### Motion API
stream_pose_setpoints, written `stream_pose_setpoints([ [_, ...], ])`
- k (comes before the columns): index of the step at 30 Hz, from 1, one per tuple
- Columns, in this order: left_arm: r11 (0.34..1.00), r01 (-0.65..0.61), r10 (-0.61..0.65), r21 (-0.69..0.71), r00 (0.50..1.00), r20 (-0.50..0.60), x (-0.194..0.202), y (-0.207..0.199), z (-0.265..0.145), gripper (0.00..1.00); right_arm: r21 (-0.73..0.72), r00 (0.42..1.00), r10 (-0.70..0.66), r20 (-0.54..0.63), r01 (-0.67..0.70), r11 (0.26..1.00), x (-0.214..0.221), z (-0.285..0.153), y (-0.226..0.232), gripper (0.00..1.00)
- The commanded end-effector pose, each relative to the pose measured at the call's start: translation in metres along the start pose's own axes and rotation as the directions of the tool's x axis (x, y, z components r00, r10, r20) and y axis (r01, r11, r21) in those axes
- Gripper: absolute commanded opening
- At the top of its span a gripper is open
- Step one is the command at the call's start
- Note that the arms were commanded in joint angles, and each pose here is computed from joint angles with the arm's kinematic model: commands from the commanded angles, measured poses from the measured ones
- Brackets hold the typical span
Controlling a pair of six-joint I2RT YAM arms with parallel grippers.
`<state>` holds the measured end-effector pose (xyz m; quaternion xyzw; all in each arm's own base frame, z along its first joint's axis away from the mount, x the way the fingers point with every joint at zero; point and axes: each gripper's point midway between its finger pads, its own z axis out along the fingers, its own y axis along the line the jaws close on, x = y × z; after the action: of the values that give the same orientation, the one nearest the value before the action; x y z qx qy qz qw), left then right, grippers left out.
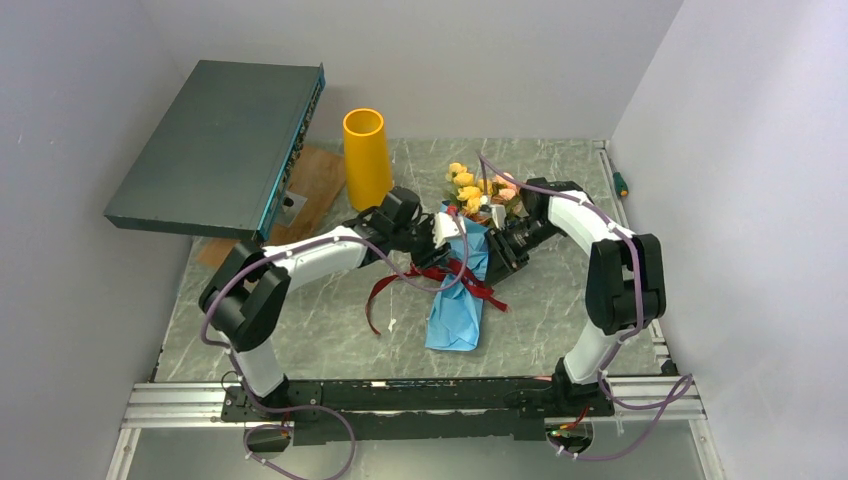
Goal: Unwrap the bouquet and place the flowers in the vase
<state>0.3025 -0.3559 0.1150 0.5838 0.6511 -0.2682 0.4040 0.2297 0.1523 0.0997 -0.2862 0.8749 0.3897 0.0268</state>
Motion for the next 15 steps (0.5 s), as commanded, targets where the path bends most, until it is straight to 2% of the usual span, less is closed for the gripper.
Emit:
stream_pose_setpoints([
  [1, 0.993, -0.096, 0.090, 0.074, 0.993, 0.078, -0.033, 0.003, 0.017, 0.48, -0.030, 0.996, -0.031, 0.081, 0.033, 0.999, -0.020, -0.014, 0.020, 0.36],
  [5, 0.987, -0.118, 0.116, 0.108, 0.993, 0.027, -0.016, -0.006, 0.034, 0.49, -0.031, 0.995, -0.015, 0.095, 0.018, 0.999, -0.023, -0.019, 0.018, 0.36],
  [8, 0.991, -0.116, 0.117, 0.073, 0.993, -0.014, -0.003, 0.002, 0.041, 0.48, -0.028, 0.995, -0.005, 0.101, 0.008, 1.000, -0.023, -0.022, 0.016, 0.37],
  [11, 0.993, -0.097, 0.099, 0.070, 0.995, -0.022, -0.007, 0.004, 0.040, 0.43, -0.027, 0.995, -0.003, 0.102, 0.006, 1.000, -0.022, -0.023, 0.014, 0.37],
  [15, 0.991, -0.088, 0.091, 0.098, 0.995, -0.029, -0.005, -0.003, 0.040, 0.44, -0.028, 0.995, 0.001, 0.104, 0.002, 1.000, -0.023, -0.023, 0.012, 0.37],
])
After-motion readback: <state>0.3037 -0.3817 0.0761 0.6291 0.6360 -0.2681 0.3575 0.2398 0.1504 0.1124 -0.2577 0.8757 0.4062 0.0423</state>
